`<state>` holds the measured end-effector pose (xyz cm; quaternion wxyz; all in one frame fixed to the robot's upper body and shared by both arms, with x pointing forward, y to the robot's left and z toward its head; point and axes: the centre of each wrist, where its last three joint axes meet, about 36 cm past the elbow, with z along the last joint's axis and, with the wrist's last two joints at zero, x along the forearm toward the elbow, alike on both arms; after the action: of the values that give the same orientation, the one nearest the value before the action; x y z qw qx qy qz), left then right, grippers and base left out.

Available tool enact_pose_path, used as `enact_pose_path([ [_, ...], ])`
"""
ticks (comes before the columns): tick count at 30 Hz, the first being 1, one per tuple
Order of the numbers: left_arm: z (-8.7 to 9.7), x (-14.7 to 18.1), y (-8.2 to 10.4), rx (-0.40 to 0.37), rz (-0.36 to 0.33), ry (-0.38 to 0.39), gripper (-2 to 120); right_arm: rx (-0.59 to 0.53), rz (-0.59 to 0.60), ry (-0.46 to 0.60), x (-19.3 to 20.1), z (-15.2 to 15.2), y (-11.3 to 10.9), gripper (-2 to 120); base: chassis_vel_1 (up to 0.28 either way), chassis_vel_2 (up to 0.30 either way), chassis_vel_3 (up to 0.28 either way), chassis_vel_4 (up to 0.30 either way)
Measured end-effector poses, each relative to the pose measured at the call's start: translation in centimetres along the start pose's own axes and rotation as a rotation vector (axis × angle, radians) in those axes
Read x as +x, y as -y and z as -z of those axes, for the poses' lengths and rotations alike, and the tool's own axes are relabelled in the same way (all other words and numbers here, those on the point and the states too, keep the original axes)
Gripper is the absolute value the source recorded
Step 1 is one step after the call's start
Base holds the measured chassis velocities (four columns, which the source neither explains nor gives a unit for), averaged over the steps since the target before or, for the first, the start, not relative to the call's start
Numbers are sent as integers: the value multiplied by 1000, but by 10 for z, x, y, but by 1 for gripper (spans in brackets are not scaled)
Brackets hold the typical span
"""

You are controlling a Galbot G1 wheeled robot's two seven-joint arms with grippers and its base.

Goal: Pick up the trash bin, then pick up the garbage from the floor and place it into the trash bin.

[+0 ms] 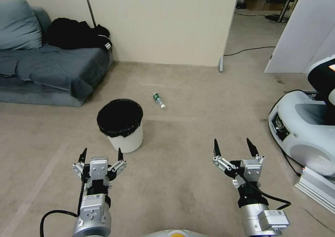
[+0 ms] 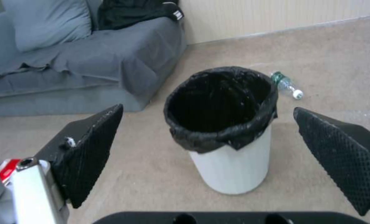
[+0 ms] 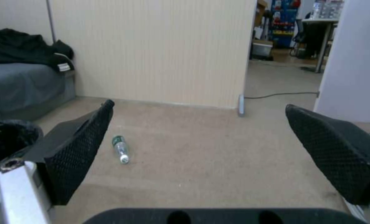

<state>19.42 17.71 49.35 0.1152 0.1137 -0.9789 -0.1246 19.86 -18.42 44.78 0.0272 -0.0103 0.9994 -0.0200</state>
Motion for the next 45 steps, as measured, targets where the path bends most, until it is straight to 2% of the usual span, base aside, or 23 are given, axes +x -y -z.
enact_pose_path([
  [13, -1, 1, -1, 18, -6, -13, 100, -59, -1, 4, 0, 5, -2, 100, -143, 149, 156, -153],
  [34, -1, 3, -1, 18, -2, -23, 100, -53, 25, 56, 0, 6, -2, 100, -116, 122, 129, -124],
  [41, -1, -3, -6, 29, -3, -19, 100, -19, 32, 70, 1, 0, -2, 100, -3, 5, 7, -2],
  [45, 2, -17, -21, 53, 36, -23, 100, -3, 26, 70, 2, 0, 1, 100, 0, 0, 0, 0],
])
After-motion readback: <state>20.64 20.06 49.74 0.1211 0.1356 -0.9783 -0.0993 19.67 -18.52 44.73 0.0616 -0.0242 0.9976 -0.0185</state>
